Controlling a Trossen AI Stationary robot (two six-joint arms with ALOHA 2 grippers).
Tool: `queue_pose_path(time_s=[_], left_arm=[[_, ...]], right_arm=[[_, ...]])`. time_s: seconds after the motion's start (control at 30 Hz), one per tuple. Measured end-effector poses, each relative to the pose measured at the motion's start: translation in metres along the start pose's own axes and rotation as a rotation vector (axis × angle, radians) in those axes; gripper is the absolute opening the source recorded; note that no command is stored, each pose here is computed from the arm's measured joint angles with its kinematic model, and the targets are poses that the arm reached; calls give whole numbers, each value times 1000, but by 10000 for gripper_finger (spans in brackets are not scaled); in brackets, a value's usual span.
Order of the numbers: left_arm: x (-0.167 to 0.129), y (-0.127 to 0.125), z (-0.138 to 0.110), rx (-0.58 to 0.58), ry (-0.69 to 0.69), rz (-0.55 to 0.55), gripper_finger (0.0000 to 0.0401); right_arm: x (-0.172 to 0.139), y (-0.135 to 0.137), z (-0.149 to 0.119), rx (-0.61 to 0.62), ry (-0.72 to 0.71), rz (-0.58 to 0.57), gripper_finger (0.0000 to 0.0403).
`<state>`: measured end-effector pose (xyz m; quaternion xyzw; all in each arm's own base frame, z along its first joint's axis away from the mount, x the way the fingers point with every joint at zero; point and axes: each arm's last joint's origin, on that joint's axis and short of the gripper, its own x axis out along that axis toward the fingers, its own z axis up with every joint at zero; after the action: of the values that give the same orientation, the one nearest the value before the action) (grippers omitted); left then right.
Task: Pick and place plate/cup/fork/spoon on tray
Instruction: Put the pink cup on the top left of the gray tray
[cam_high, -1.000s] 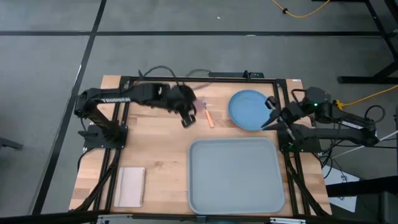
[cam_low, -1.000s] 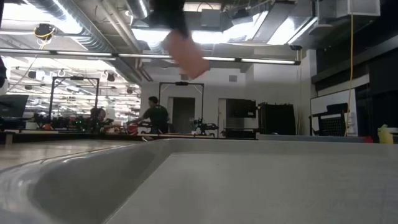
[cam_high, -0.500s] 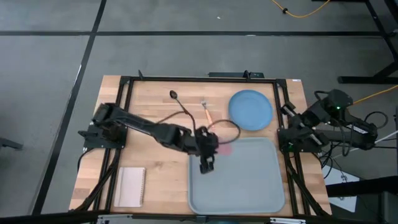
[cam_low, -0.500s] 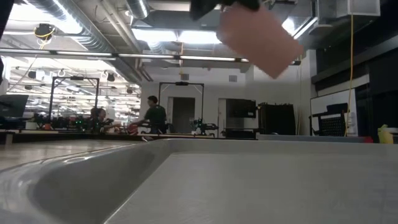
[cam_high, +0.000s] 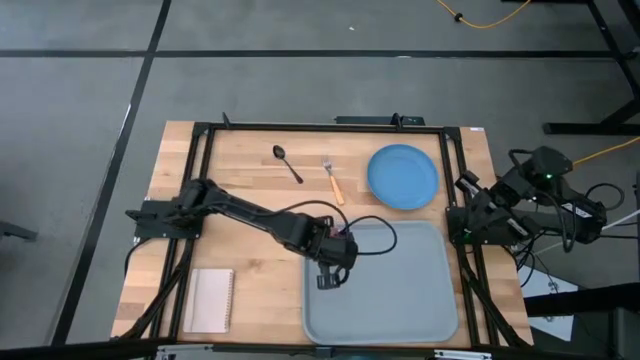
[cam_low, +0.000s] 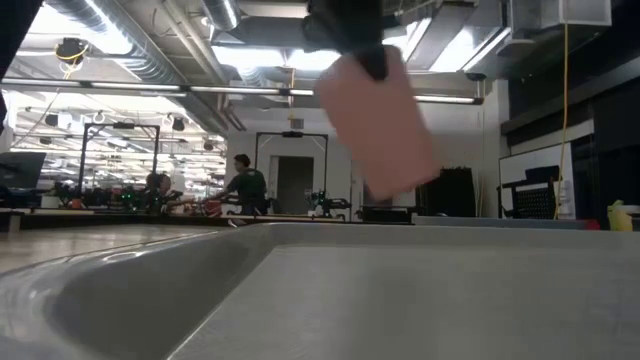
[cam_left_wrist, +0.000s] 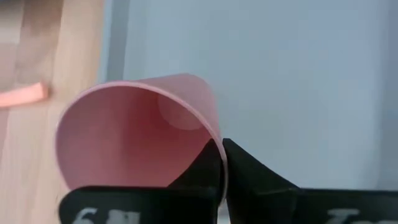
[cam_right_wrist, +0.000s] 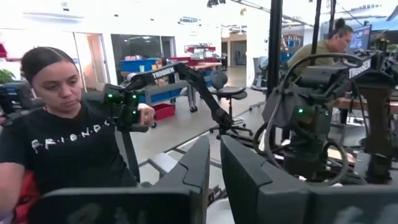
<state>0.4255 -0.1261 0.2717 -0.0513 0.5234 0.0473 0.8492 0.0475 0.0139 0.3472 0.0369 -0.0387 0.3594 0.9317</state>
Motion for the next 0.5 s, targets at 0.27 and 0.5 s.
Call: queue_pose_path(time_s=[0.27, 0.5], left_arm=[[20, 11, -2, -24, 87, 27, 0], [20, 9, -4, -65, 100, 10, 14]], right_arm=[[-1, -3, -9, 31, 61, -66, 46], [-1, -3, -13, 35, 83, -85, 46]])
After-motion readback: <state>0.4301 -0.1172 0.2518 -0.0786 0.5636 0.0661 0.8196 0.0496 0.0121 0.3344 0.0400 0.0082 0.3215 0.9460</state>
